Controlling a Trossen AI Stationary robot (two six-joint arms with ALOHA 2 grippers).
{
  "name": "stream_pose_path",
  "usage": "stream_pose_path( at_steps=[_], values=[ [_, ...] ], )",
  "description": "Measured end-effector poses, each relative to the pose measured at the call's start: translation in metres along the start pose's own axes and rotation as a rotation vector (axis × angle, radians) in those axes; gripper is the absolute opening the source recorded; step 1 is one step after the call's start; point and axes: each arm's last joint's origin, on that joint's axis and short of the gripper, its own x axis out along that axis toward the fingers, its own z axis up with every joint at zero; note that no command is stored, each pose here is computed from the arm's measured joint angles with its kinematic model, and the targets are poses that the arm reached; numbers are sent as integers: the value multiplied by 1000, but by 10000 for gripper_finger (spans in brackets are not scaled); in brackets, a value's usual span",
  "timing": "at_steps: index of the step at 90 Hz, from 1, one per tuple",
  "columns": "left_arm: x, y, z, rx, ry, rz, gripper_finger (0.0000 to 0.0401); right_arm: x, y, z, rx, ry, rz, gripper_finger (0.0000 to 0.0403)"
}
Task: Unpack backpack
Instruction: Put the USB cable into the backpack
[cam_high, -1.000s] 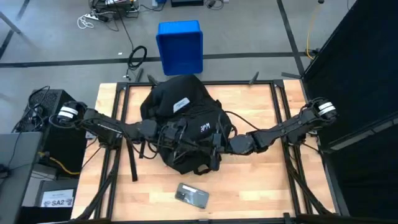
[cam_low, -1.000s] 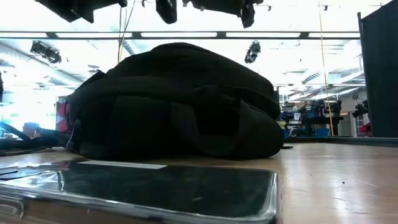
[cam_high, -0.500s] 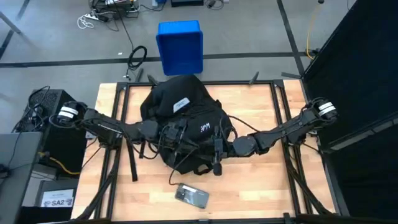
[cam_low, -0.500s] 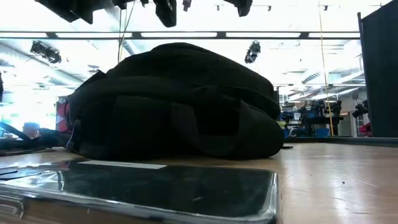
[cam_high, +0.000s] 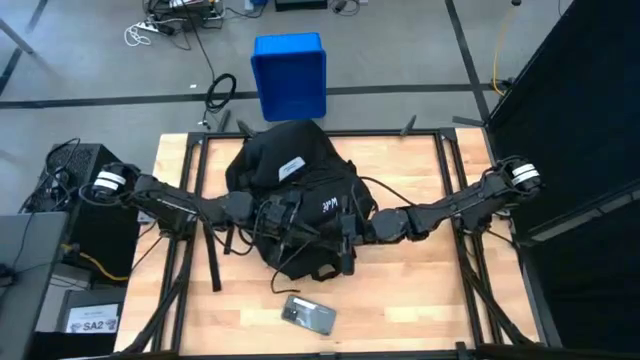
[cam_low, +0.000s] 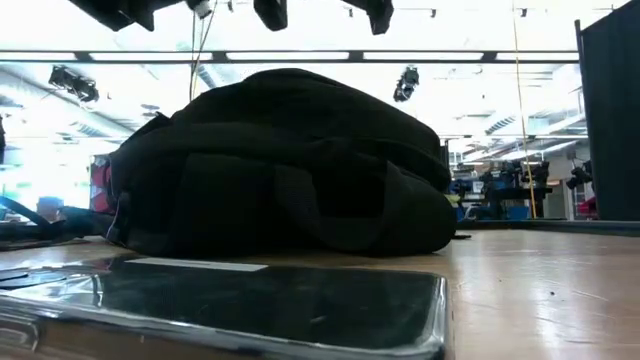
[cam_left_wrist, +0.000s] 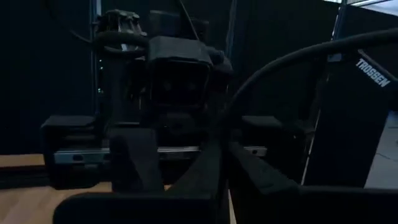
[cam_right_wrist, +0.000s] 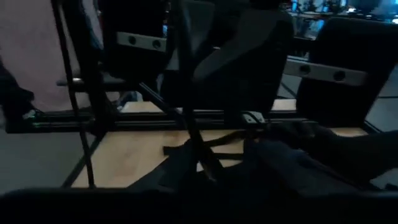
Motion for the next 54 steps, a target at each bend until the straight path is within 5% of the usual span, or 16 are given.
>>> stream_pose_path(
  at_steps=[20,54],
  values=[
    [0,1,-2,-3,25,10,0,0,3,-1,-18,16,104,10],
    [-2,1,-2,34,62,7,17,-3,13,3,-53,-44,108,2]
  ],
)
